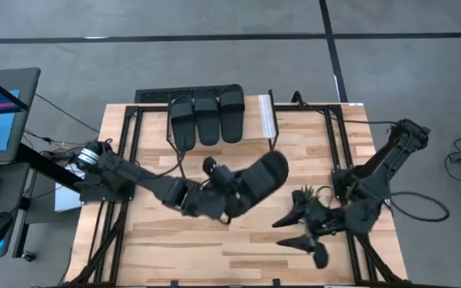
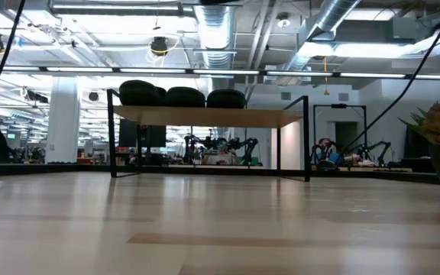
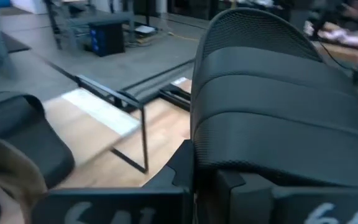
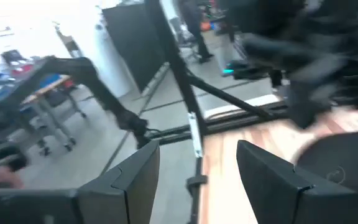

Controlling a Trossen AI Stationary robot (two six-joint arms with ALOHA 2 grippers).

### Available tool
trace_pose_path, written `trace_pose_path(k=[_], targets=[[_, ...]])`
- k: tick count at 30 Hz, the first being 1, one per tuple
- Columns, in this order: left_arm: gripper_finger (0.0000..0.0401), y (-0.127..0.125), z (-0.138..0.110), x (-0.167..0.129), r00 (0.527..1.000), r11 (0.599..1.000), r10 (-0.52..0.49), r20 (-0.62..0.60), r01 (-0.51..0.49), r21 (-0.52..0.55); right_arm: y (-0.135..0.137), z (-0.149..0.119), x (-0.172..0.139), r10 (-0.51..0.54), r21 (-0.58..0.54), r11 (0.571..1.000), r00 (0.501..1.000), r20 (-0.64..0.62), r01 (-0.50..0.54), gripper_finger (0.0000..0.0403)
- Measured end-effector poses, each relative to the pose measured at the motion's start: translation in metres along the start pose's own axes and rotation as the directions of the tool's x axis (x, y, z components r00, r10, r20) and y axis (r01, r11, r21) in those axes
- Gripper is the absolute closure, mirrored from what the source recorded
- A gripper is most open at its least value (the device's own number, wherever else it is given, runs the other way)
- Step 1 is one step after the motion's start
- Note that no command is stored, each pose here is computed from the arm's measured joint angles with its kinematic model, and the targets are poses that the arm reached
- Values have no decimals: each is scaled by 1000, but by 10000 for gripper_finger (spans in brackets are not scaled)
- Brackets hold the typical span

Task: Pick and place slides into the shelf
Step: Put the black slipper on the shelf

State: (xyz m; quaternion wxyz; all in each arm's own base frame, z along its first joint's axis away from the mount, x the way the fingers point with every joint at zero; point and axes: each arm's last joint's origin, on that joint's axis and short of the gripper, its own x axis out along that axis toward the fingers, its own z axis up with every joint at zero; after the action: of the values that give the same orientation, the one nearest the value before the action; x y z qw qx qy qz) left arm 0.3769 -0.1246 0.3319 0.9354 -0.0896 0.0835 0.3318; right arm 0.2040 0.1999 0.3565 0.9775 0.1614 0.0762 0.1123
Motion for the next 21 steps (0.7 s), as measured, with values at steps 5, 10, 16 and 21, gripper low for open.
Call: trace_pose_path(k=[5, 10, 16, 21], targets=[[401, 18, 15, 29, 997, 995, 64, 36, -61, -80, 15, 6, -21, 96, -20, 995, 995, 30, -96, 198], [401, 33, 32, 53, 994, 978, 58, 89, -39, -206, 24, 10, -34, 157, -58, 986, 987, 48, -154, 198], [401, 48, 57, 71, 974, 926, 45, 221, 42, -374, 20, 9, -36, 116, -101, 988, 993, 25, -113, 208], [401, 59, 76, 78, 951, 897, 81, 297, 60, -438, 22, 7, -54, -36, -136, 990, 998, 55, 44, 264]])
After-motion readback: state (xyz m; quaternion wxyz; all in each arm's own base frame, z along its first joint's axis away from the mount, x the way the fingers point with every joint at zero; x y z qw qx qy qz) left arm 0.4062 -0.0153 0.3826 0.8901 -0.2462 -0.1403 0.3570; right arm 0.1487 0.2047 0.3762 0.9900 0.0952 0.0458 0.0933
